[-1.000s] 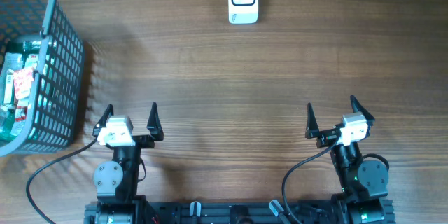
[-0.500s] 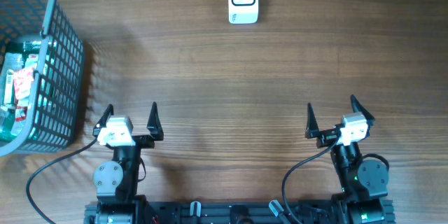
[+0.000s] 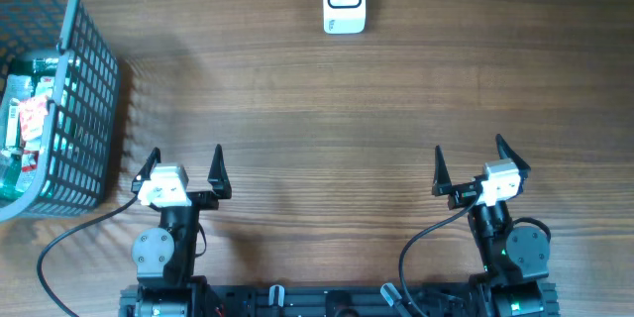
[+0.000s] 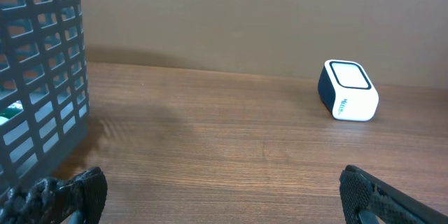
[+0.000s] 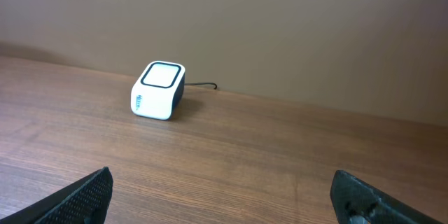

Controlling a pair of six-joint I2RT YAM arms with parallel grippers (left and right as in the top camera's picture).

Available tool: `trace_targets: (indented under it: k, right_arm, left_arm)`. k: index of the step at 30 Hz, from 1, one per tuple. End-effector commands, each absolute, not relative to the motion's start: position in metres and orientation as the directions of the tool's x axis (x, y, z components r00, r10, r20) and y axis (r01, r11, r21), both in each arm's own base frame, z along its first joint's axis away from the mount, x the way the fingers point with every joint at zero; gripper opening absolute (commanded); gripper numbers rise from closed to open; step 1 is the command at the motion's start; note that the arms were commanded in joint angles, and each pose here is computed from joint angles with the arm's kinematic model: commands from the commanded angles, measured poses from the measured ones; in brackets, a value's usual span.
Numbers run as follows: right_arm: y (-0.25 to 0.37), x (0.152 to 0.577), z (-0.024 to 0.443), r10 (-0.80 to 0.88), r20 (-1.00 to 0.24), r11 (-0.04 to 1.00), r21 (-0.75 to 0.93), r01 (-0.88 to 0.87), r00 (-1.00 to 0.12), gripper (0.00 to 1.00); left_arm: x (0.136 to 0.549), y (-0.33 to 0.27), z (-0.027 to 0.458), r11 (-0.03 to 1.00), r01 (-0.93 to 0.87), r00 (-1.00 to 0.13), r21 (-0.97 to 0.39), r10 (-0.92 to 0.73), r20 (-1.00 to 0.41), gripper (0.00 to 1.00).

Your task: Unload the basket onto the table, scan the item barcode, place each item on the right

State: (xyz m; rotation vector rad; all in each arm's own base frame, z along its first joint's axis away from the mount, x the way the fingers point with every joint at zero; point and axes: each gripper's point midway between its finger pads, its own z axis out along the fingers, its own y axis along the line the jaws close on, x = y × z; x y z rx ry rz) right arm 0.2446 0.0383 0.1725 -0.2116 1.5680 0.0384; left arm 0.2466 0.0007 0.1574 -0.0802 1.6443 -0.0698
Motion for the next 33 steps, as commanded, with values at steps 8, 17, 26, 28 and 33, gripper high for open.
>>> trace_targets:
  k: [8,17,26,28,33]
  right_arm:
    - [0.039,0.244,0.173,-0.105,-0.994,0.981,-0.105,-0.164,0.010,1.00]
    - [0.039,0.244,0.173,-0.105,-0.994,0.981,-0.105,-0.164,0.010,1.00]
    - [0.039,0.244,0.173,-0.105,-0.994,0.981,-0.105,-0.164,0.010,1.00]
    - [0.039,0.244,0.173,-0.104,-0.995,0.981,-0.104,-0.164,0.010,1.00]
    - [0.039,0.244,0.173,-0.105,-0.994,0.981,-0.105,-0.164,0.010,1.00]
  left_arm:
    - [0.246,-0.001,0.156,0.997,0.004,-0.077,-0.077,-0.076,-0.994,1.00]
    - [0.242,0.002,0.178,0.983,-0.019,-0.054,-0.183,-0.184,-0.981,1.00]
    - [0.222,0.002,0.205,0.979,-0.040,-0.151,-0.201,-0.204,-0.967,1.00]
    - [0.219,0.000,0.209,0.978,-0.040,-0.191,-0.204,-0.208,-0.959,1.00]
    - [0.221,-0.015,0.229,0.972,0.027,-0.284,-0.232,-0.215,-0.934,1.00]
